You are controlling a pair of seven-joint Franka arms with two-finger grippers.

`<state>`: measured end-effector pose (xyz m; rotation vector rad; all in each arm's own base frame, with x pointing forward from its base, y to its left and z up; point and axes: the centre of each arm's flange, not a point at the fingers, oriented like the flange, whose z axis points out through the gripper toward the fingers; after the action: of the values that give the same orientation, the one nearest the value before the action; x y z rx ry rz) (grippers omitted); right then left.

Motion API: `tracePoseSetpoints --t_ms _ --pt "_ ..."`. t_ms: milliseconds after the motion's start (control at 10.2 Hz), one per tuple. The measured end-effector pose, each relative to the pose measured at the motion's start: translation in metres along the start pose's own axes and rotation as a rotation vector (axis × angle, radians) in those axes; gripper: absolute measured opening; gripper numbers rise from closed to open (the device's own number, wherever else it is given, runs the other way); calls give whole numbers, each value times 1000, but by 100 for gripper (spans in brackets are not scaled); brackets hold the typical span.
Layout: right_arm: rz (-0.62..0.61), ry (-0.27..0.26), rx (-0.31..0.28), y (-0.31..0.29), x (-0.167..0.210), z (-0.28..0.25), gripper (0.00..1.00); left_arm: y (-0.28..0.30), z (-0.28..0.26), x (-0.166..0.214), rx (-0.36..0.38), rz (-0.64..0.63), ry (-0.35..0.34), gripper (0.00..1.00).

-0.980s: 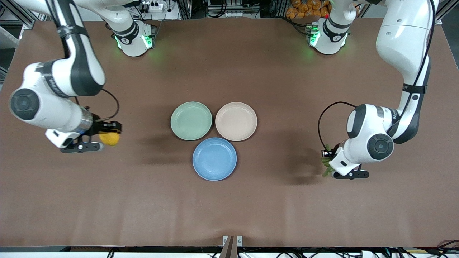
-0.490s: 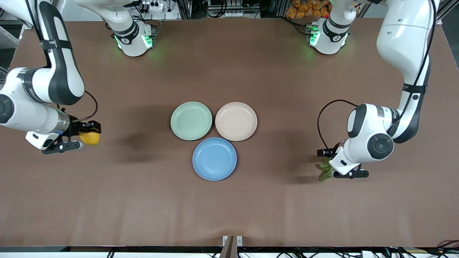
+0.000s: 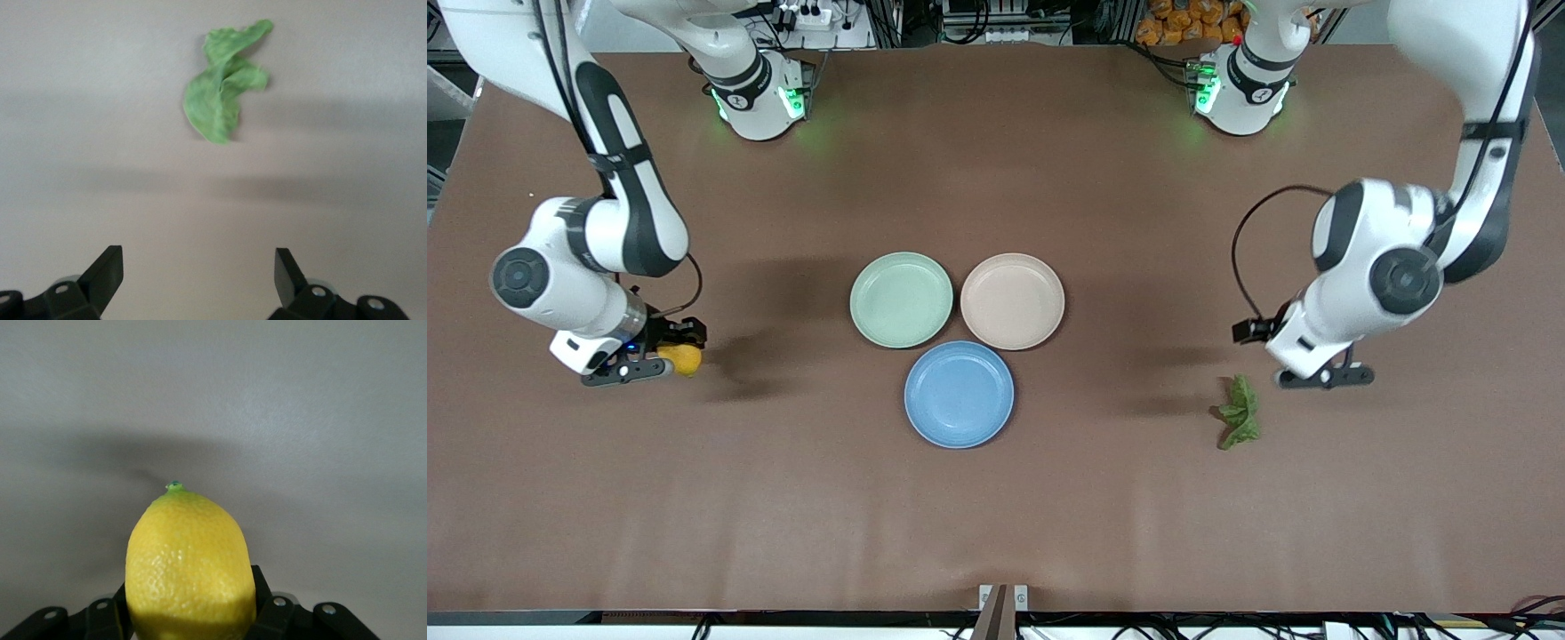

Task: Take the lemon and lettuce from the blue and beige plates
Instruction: 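Lower the lemon onto the table and open the right gripper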

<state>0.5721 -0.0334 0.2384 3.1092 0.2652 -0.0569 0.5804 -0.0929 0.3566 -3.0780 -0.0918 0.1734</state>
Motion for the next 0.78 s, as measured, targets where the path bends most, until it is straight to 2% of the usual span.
tracePoseSetpoints --t_ms 196,490,686,784 --pt "9 24 -16 6 -5 31 65 -11 -25 -34 -16 -27 25 100" --pt "11 51 -34 9 -5 60 66 -12 -70 -49 -33 -32 114 100" --pt "11 62 -36 10 1 53 89 -10 -115 -46 -50 -16 212 100" --pt "10 45 -28 10 7 42 100 -8 -140 -44 -56 2 250 100"
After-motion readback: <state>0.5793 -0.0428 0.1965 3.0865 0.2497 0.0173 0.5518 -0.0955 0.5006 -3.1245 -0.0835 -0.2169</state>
